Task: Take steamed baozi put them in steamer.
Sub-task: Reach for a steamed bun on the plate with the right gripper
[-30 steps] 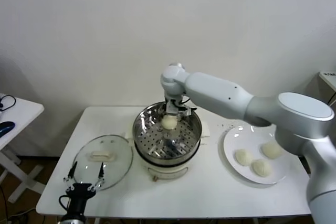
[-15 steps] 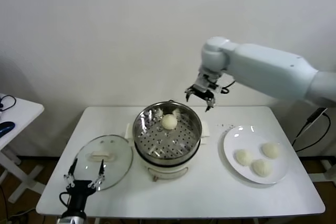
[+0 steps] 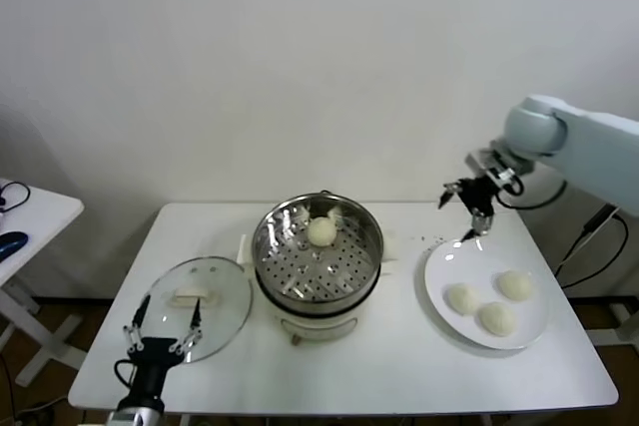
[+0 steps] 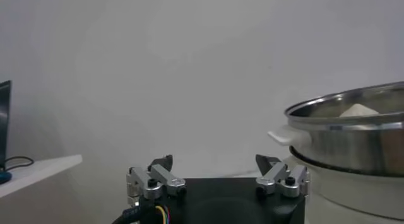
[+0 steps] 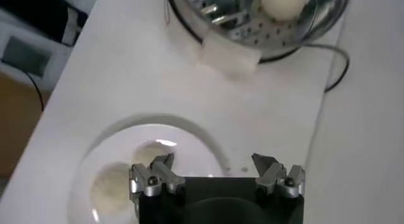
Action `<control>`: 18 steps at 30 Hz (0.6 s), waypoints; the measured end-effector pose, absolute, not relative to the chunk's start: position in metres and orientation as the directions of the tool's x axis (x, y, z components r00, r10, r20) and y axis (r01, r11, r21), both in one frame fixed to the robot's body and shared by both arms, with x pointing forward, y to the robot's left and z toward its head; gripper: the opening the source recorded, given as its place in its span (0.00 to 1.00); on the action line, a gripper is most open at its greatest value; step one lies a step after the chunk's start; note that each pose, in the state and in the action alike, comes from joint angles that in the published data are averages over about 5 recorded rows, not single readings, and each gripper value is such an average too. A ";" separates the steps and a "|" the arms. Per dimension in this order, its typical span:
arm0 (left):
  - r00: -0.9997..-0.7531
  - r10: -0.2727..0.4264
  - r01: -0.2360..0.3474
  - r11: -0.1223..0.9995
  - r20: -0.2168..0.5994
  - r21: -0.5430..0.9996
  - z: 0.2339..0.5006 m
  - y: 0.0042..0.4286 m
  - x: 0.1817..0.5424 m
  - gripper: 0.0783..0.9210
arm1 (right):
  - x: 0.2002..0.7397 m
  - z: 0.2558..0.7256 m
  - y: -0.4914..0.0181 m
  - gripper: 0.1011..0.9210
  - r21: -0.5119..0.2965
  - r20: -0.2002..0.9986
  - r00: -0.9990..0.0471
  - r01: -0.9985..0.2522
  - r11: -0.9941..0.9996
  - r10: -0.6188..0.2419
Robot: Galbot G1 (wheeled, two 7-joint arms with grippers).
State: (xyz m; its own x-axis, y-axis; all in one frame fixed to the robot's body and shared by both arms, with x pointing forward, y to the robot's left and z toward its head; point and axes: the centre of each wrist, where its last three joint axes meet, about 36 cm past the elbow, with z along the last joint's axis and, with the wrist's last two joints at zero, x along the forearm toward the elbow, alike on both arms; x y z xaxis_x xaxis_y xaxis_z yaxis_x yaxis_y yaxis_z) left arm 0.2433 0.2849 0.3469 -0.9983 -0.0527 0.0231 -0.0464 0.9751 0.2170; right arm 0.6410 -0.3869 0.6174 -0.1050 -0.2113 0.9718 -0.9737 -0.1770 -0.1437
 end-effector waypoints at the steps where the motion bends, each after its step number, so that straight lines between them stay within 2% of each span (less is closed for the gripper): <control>1: -0.998 -0.052 -0.046 0.975 0.024 0.217 0.347 0.285 0.243 0.88 | 0.639 0.610 -0.392 0.88 -0.136 0.972 -0.101 -0.977 -0.161 -0.211; 8: -0.998 -0.051 -0.043 0.974 0.032 0.224 0.345 0.287 0.241 0.88 | 0.628 0.559 -0.414 0.88 -0.093 0.977 -0.074 -0.992 -0.085 -0.199; 18: -0.998 -0.057 -0.047 0.973 0.040 0.227 0.344 0.288 0.238 0.88 | 0.621 0.508 -0.420 0.88 -0.065 0.983 -0.055 -0.997 -0.051 -0.177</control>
